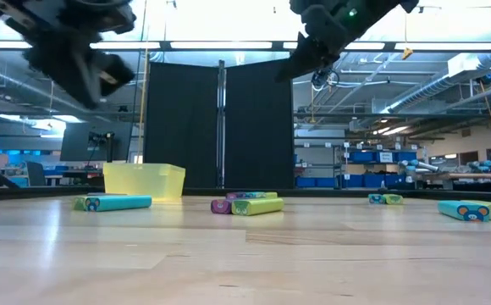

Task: Sort blocks
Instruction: Put the blue block into the yellow bin

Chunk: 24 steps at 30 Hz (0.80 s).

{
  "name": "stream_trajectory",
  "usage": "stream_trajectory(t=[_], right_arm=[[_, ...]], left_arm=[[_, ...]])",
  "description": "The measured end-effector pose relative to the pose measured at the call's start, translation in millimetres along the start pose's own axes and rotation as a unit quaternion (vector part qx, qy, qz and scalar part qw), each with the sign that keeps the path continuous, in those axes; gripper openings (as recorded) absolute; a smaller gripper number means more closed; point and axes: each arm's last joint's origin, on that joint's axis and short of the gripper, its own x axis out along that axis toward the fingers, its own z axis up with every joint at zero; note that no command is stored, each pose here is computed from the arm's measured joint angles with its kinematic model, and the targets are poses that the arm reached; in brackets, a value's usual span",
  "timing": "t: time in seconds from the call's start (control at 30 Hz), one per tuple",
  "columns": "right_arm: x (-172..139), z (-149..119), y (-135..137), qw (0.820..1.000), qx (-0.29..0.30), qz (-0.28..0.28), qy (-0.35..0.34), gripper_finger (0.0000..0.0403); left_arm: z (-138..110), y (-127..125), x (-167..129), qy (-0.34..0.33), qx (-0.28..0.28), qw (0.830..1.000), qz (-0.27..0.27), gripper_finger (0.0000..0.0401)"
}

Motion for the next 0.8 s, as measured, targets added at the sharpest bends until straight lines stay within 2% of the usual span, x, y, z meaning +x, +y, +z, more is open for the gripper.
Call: stream_trajectory(t=[0.13, 0.33, 0.53, 0.8], right_arm=[[13, -3, 5, 1.000, 0.012, 0.017, -0.014, 0.0013], [43, -22, 9, 0.998, 0.030, 0.044, -0.027, 0.0012], [65, -38, 13, 0.998, 0.046, 0.041, -0.029, 0.0012], [64, -46, 9, 0.996, 0.069, 0.047, -0.040, 0.0012]], left_arm=[[0, 17, 11, -0.061, 0.001, 0.998, -0.010, 0.0004], [-2, 38, 24, -0.162, 0.007, 0.986, -0.028, 0.0004], [-7, 58, 26, -0.238, 0.010, 0.971, -0.013, 0.0004], [-20, 81, 26, -0.322, 0.015, 0.947, 0.002, 0.0004]])
